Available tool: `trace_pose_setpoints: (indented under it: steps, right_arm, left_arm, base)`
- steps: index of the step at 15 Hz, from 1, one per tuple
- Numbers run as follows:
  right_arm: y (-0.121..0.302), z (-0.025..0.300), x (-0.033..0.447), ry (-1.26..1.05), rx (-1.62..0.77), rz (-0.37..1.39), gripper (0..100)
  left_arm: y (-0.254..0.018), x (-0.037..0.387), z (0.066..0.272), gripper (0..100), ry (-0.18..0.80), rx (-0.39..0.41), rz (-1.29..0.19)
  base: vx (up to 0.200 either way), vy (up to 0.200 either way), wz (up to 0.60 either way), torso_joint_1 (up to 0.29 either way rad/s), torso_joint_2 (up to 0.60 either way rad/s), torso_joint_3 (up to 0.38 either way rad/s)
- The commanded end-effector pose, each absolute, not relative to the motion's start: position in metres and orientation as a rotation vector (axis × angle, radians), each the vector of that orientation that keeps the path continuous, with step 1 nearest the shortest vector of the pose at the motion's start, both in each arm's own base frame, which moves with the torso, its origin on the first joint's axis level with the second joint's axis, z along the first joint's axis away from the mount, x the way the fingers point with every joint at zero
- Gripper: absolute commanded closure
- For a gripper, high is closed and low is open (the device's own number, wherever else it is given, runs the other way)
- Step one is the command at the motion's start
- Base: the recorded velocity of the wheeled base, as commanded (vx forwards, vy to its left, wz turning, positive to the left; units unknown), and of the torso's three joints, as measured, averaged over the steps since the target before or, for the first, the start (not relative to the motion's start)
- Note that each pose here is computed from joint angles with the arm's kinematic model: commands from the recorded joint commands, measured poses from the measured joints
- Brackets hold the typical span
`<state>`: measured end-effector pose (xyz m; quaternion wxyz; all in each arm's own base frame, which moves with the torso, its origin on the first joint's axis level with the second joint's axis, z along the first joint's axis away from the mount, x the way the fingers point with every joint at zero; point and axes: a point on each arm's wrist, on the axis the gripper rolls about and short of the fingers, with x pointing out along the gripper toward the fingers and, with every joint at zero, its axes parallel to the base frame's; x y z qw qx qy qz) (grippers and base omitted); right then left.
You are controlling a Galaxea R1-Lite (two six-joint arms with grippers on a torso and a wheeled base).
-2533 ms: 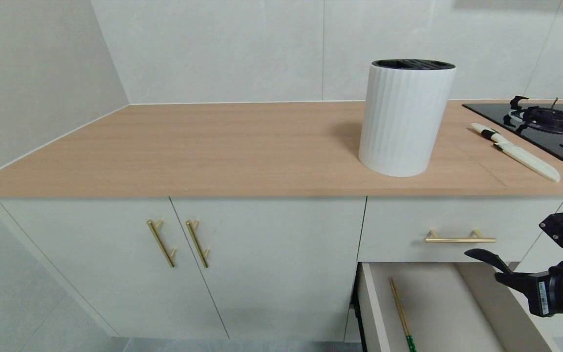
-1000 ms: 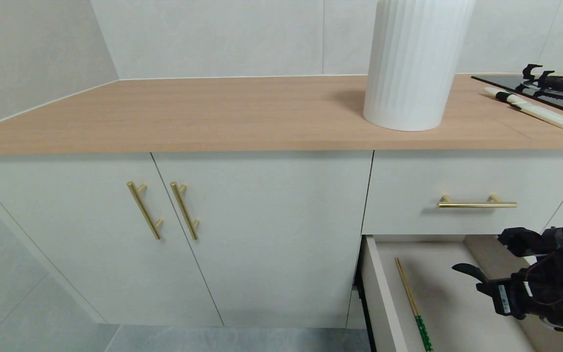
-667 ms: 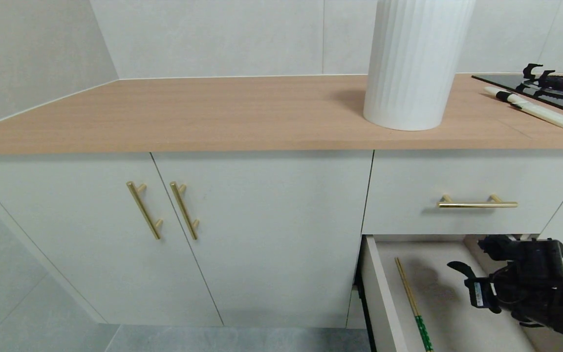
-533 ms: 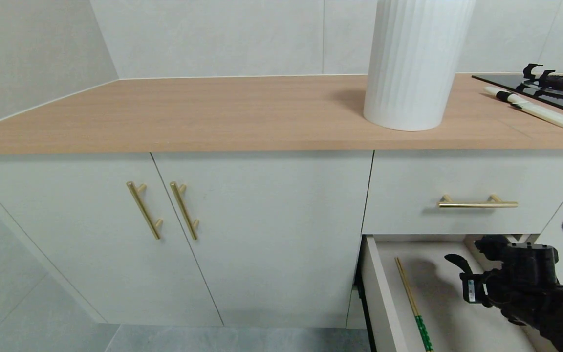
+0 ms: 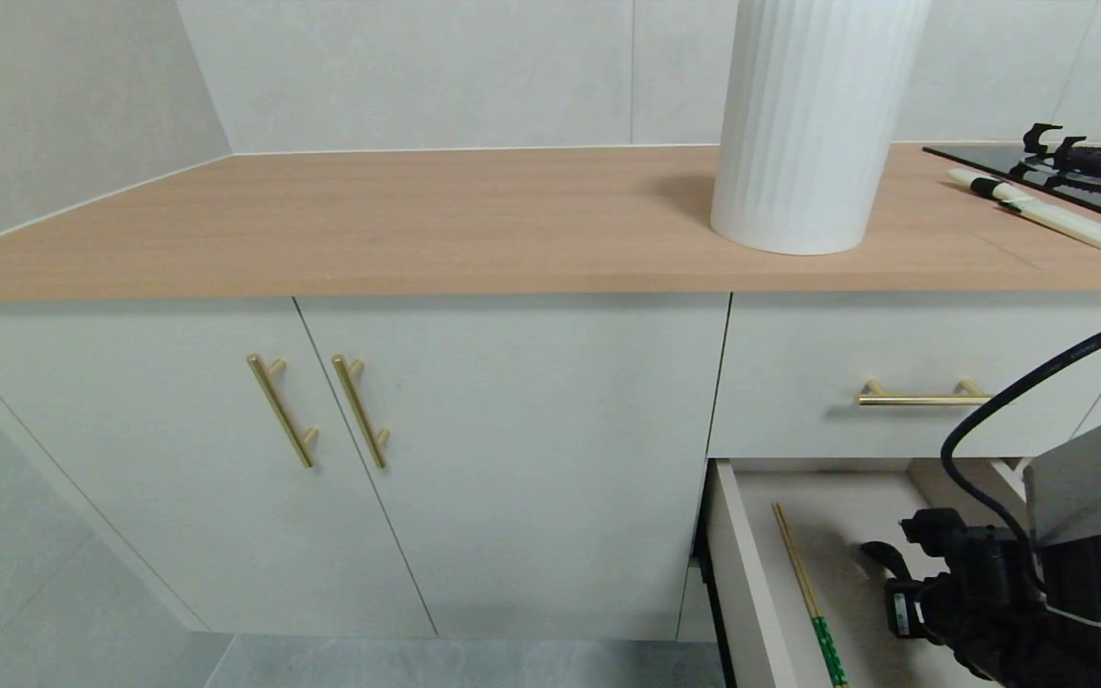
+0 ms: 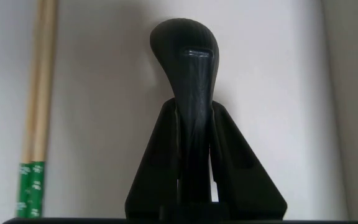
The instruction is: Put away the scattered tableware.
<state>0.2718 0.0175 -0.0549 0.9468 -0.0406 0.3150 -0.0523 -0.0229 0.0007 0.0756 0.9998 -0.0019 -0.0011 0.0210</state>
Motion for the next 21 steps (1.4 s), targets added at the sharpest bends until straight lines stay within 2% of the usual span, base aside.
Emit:
trace_pose_setpoints:
  steps: [1,15,16,21]
  right_arm:
    - [0.0179,-0.0588,0.2711,0.655,-0.085,-0.105,100]
    - [0.0177,-0.0590,0.2718,0.652,-0.087,-0.112,100]
    - [0.0177,-0.0591,0.2717,0.653,-0.087,-0.114,0]
    - [0.0177,-0.0586,0.2715,0.652,-0.085,-0.113,0]
  left_arm:
    - [0.0007,-0.0228,0.0756,0,-0.002,-0.005,0.041]
    - [0.0007,-0.0228,0.0756,0,-0.002,-0.005,0.043]
    - [0.0007,-0.0228,0.0756,0,-0.002,-0.003,0.041]
    - [0.0007,-0.0228,0.0756,0,-0.002,-0.005,0.043]
  base:
    - [0.000,0.000,0.00,0.000,0.00,0.000]
    - [0.000,0.000,0.00,0.000,0.00,0.000]
    - [0.000,0.000,0.00,0.000,0.00,0.000]
    - [0.000,0.000,0.00,0.000,0.00,0.000]
